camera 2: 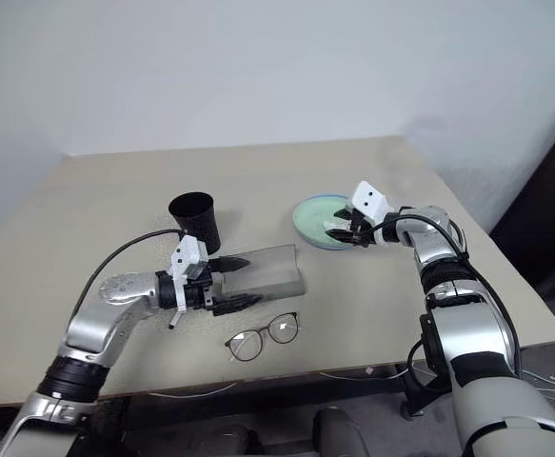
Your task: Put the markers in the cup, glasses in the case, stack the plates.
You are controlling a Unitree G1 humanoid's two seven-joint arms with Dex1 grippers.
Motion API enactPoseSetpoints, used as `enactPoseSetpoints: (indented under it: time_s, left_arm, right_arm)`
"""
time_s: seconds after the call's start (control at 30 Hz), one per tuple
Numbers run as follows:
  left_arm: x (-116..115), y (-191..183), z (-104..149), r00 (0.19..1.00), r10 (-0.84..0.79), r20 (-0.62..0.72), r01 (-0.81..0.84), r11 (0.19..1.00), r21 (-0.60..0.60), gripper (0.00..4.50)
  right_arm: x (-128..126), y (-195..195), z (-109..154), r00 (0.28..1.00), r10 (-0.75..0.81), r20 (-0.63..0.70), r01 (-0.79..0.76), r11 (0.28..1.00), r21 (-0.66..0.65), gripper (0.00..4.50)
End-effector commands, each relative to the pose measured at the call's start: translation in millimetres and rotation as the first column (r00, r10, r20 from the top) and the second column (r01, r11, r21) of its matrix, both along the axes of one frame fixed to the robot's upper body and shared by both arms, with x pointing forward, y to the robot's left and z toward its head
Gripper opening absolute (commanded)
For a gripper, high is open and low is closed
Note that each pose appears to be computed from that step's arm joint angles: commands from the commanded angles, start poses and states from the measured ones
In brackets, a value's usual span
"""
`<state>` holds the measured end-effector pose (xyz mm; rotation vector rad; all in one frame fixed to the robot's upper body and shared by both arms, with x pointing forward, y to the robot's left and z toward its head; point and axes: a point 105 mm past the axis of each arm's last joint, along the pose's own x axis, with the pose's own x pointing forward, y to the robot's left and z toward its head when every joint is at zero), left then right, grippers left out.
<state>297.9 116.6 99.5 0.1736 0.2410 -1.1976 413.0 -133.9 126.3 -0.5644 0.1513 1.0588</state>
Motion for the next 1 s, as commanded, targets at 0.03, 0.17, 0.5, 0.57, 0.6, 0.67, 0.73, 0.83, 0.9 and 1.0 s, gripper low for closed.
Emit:
enactPoseSetpoints:
  time_s: [0.03, 0.17, 0.5, 0.57, 0.6, 0.67, 0.73, 0.83, 0.9, 1.0]
  left_arm:
    - [-1.7, 0.4, 11.8, 0.998, -0.068, 0.007, 0.068, 0.997, 0.04, 4.48]
    - [-3.6, 0.2, 9.0, 0.993, -0.118, -0.018, 0.119, 0.989, 0.089, 4.48]
    - [-9.2, -20.4, -0.3, 0.978, -0.206, -0.036, 0.209, 0.967, 0.146, 4.48]
    - [-9.1, -23.4, -4.5, 0.978, -0.206, -0.037, 0.209, 0.964, 0.163, 4.48]
    - [-9.0, -24.4, -5.8, 0.978, -0.206, -0.035, 0.209, 0.963, 0.17, 4.48]
    - [-9.0, -27.0, -7.6, 0.978, -0.207, -0.032, 0.21, 0.962, 0.178, 4.48]
    - [-10.6, -30.2, -8.7, 0.976, -0.214, -0.031, 0.216, 0.96, 0.18, 4.48]
    - [-11.9, -32.7, -11.8, 0.975, -0.222, -0.03, 0.223, 0.955, 0.194, 4.48]
    - [-11.6, -33.2, -14.2, 0.974, -0.227, -0.029, 0.228, 0.95, 0.212, 4.48]
    - [-12.9, -34.2, -16.0, 0.968, -0.248, -0.036, 0.25, 0.941, 0.23, 4.48]
  right_arm:
    - [-11.3, 4.8, 16.9, 0.993, 0.117, 0.012, -0.118, 0.992, 0.054, 2.37]
    - [-27.9, 8.5, 11.0, 0.974, 0.222, -0.049, -0.216, 0.97, 0.109, 2.37]
    - [-63.9, 10.2, -26.0, 0.905, 0.37, -0.211, -0.346, 0.927, 0.144, 2.37]
    - [-66.0, 10.4, -31.1, 0.904, 0.369, -0.215, -0.345, 0.928, 0.142, 2.37]
    - [-66.3, 10.9, -31.6, 0.905, 0.369, -0.21, -0.344, 0.927, 0.147, 2.37]
    - [-67.5, 11.8, -32.0, 0.905, 0.373, -0.206, -0.345, 0.925, 0.158, 2.37]
    - [-69.6, 14.0, -31.3, 0.904, 0.381, -0.195, -0.352, 0.921, 0.166, 2.37]
    - [-73.6, 15.3, -31.8, 0.904, 0.39, -0.177, -0.365, 0.918, 0.157, 2.37]
    - [-74.8, 15.7, -31.8, 0.908, 0.386, -0.161, -0.363, 0.919, 0.152, 2.37]
    - [-76.1, 15.5, -33.4, 0.914, 0.376, -0.149, -0.357, 0.923, 0.142, 2.37]
